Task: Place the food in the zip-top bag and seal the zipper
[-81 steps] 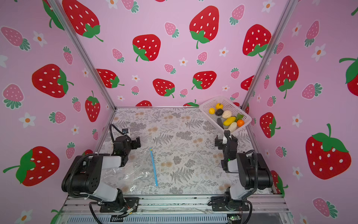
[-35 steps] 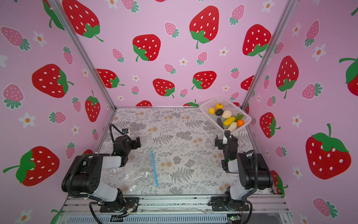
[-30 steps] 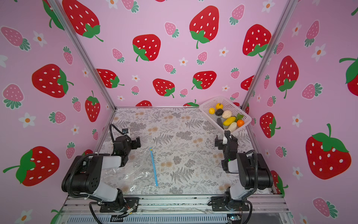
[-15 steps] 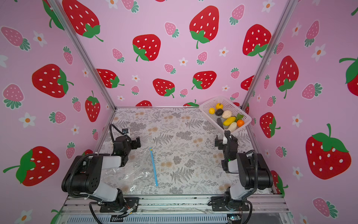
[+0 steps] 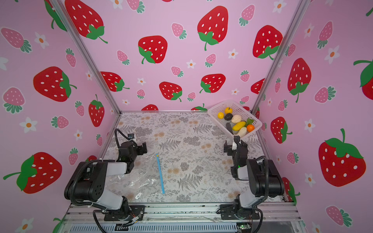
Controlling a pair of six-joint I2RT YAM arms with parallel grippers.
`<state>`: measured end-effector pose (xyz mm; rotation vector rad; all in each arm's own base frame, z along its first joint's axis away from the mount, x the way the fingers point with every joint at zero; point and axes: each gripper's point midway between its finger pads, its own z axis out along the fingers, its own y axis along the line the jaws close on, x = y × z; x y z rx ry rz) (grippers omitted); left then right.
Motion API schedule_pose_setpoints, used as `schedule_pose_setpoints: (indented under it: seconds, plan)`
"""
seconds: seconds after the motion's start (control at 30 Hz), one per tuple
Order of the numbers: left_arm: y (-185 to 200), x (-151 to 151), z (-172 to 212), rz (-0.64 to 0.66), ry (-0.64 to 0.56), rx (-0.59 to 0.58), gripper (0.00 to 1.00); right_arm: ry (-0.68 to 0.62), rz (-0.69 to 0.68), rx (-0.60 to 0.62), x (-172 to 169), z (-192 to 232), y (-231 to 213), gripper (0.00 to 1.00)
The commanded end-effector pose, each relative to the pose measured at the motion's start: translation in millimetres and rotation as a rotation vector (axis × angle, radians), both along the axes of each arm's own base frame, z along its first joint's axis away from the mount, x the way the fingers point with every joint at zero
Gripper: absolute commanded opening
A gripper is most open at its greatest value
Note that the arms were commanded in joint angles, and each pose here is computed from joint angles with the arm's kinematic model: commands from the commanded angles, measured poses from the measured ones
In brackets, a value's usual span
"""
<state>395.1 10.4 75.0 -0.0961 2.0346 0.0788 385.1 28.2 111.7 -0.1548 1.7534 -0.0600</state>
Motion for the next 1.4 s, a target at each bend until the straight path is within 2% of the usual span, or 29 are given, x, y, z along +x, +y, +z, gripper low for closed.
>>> schedule_pose_setpoints:
  seconds: [0.0,0.13,0.2,0.27,0.47,0.57,0.8,0.93,1.0,1.07,1.17,1.37]
  plan:
    - [6.6,7.1,23.9,0.045,-0.026,0.037,0.99,-0.065,-0.007,-0.007,-5.9,19.5,1.9,0.99]
    - [-6.6,9.6,58.0,-0.006,0.011,0.045,0.99,-0.044,-0.038,-0.008,-7.7,32.5,2.1,0.99]
    - [-11.7,11.3,74.4,0.005,0.013,0.005,0.99,-0.019,-0.055,0.005,-4.4,40.6,4.3,0.99]
    - [-20.7,15.0,88.3,0.017,0.028,-0.024,0.99,-0.005,-0.102,0.083,0.0,51.7,2.9,0.99]
    - [-63.1,24.4,102.7,0.000,0.097,-0.012,1.00,0.120,-0.088,0.330,24.6,73.1,27.2,0.99]
    - [-86.4,29.7,101.2,-0.025,0.151,-0.023,0.99,0.163,-0.067,0.378,39.5,80.1,38.3,0.99]
    - [-134.6,57.2,88.3,-0.076,0.285,-0.143,0.98,0.261,-0.134,0.352,83.9,78.9,39.1,0.99]
    - [-158.7,74.7,78.8,-0.098,0.359,-0.203,0.97,0.298,-0.250,0.322,110.7,80.6,26.2,0.99]
    - [-170.7,81.7,78.0,-0.127,0.384,-0.228,0.97,0.310,-0.264,0.310,122.7,83.7,26.6,0.99]
    - [-180.5,87.2,76.9,-0.148,0.413,-0.246,0.97,0.318,-0.270,0.305,132.7,86.2,27.4,0.99]
    - [-180.6,93.0,70.8,-0.110,0.454,-0.252,0.97,0.347,-0.281,0.297,144.4,78.2,29.2,0.99]
    - [-187.4,97.5,69.3,-0.120,0.473,-0.270,0.97,0.442,-0.199,0.320,176.7,60.8,55.0,0.99]
